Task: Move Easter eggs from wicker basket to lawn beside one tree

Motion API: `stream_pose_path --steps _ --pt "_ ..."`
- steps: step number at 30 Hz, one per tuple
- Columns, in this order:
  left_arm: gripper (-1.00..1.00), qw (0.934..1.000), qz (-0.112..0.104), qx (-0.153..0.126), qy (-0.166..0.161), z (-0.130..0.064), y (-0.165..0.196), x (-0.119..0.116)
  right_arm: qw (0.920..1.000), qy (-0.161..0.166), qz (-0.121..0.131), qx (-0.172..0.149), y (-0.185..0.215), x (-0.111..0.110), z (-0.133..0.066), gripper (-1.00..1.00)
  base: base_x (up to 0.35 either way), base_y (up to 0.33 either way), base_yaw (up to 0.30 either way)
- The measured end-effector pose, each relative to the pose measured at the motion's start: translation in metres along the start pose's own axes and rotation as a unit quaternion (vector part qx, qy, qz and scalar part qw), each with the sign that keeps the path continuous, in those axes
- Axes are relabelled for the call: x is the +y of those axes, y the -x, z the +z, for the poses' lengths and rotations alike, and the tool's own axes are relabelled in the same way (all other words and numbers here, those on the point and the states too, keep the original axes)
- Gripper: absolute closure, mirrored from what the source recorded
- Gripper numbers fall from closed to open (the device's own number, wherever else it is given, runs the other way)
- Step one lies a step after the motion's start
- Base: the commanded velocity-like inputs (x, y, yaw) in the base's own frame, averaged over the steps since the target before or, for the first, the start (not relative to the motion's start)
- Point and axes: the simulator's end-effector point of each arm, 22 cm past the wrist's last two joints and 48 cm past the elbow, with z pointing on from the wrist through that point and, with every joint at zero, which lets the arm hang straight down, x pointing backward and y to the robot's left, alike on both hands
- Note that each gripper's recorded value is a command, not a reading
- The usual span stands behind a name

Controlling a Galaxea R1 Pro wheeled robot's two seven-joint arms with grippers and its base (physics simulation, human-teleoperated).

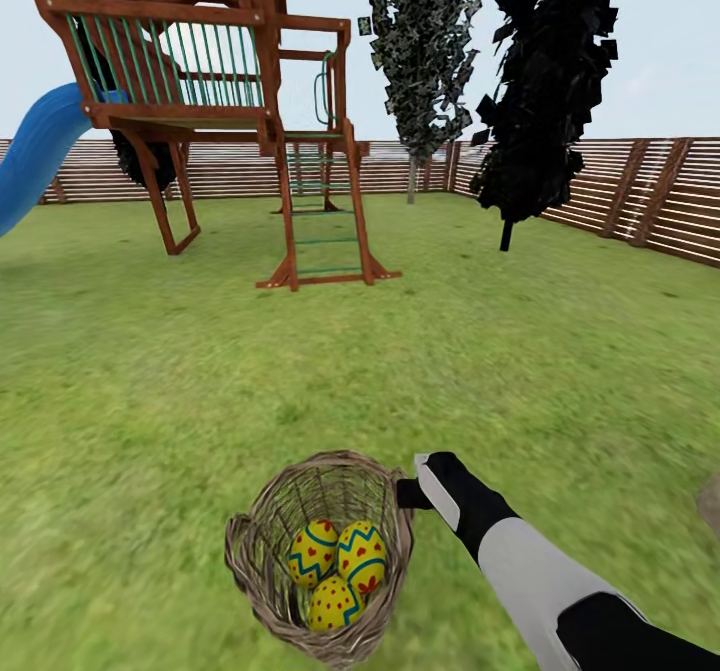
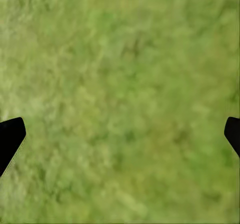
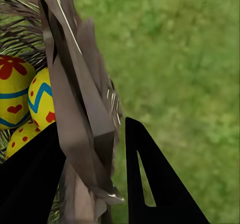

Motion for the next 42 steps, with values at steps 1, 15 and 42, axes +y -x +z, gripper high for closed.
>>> stream_pose_path --steps 1,15,42 --pt "-1.0 1.0 0.0 0.0 0.0 0.0 0.0 0.0 1.0 0.0 0.001 0.0 0.0002 0.0 0.0 1.0 0.298 0.206 -0.051" --pt "-1.0 1.0 -0.002 -0.004 0.0 -0.0002 0.0033 0.0002 1.0 -0.001 -0.001 -0.004 0.003 -0.0006 -0.0038 1.0 0.3 0.182 -0.175" --pt "-1.0 1.0 -0.002 -0.007 0.0 -0.0004 0.005 0.0004 1.0 0.0 0.0 -0.006 0.0045 -0.0001 -0.006 1.0 0.331 0.023 -0.084"
